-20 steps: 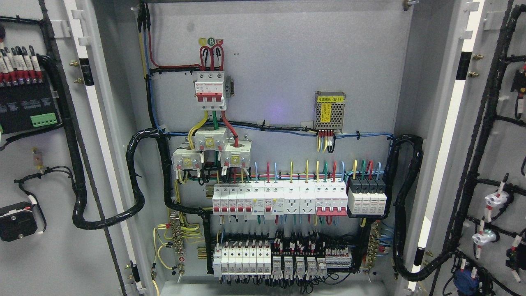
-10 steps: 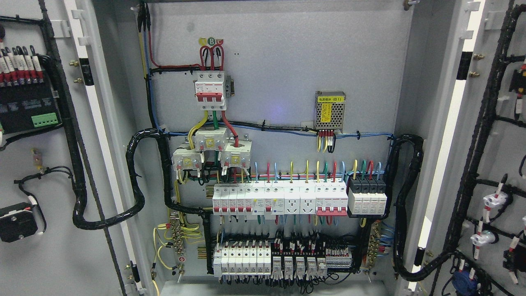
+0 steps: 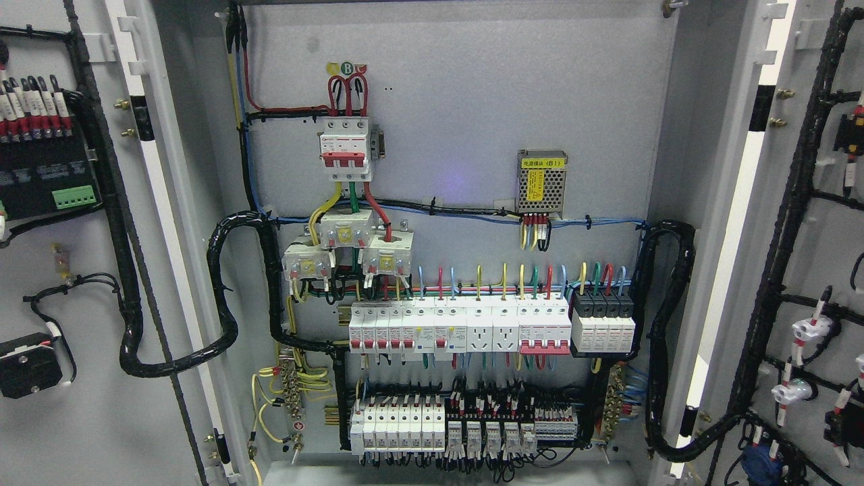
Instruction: Open door with both hands
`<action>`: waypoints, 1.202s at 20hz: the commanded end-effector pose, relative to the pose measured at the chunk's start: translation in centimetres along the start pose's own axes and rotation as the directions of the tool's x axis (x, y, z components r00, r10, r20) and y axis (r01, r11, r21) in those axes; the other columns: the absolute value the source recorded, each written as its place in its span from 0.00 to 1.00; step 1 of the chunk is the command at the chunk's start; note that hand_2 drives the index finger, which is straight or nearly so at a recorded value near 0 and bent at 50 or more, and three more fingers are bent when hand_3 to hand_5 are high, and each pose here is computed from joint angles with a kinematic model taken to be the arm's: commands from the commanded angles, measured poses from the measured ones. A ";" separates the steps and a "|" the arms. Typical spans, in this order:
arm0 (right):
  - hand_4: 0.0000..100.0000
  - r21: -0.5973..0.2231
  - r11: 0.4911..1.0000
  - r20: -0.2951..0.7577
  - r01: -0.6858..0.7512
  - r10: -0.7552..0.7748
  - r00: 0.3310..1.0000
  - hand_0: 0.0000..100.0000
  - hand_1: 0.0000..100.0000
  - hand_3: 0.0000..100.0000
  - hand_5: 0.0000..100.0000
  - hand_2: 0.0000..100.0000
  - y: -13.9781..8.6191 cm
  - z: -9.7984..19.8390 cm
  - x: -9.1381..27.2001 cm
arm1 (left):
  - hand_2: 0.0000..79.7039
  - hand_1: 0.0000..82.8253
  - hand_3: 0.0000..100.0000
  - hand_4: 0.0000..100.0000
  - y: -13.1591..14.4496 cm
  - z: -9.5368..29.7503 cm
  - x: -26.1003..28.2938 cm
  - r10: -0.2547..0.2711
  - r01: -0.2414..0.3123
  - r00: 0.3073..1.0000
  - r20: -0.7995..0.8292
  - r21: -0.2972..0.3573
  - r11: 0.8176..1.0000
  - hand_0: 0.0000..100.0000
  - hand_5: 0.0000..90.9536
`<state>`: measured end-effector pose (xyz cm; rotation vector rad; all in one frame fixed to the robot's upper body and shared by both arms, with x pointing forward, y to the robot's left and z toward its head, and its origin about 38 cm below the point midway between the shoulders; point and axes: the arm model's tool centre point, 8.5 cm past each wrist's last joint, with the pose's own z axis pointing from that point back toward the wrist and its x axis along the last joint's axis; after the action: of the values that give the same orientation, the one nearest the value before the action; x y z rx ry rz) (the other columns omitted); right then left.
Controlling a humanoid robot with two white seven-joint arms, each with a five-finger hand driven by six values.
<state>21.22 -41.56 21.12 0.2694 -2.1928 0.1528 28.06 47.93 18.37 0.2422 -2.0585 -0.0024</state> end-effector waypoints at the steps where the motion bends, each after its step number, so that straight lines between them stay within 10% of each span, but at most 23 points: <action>1: 0.00 0.035 0.996 -0.032 0.080 -0.079 0.996 0.11 0.00 0.00 0.00 0.00 2.4 0.3 -1.4 | 0.00 0.00 0.00 0.03 -5.1 0.7 0.8 0.073 -0.071 0.997 0.016 -0.114 0.991 0.00 0.00; 13: 0.00 0.127 0.973 -0.234 0.194 -0.161 0.959 0.11 0.00 0.00 0.00 0.00 10.3 5.6 -8.2 | 0.00 0.00 0.00 0.03 -15.9 8.3 -3.8 0.113 -0.169 0.971 -0.210 -0.270 0.948 0.00 0.00; 24: 0.00 0.024 0.950 -0.612 0.312 -0.232 0.756 0.11 0.00 0.00 0.00 0.00 16.0 19.7 -13.2 | 0.00 0.00 0.00 0.03 -22.0 18.6 -7.3 0.075 -0.255 0.823 -0.563 -0.248 0.935 0.00 0.00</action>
<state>16.84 -32.03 7.52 0.4647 -1.8028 0.2543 22.38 32.76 5.25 0.0015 -1.6257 -0.2070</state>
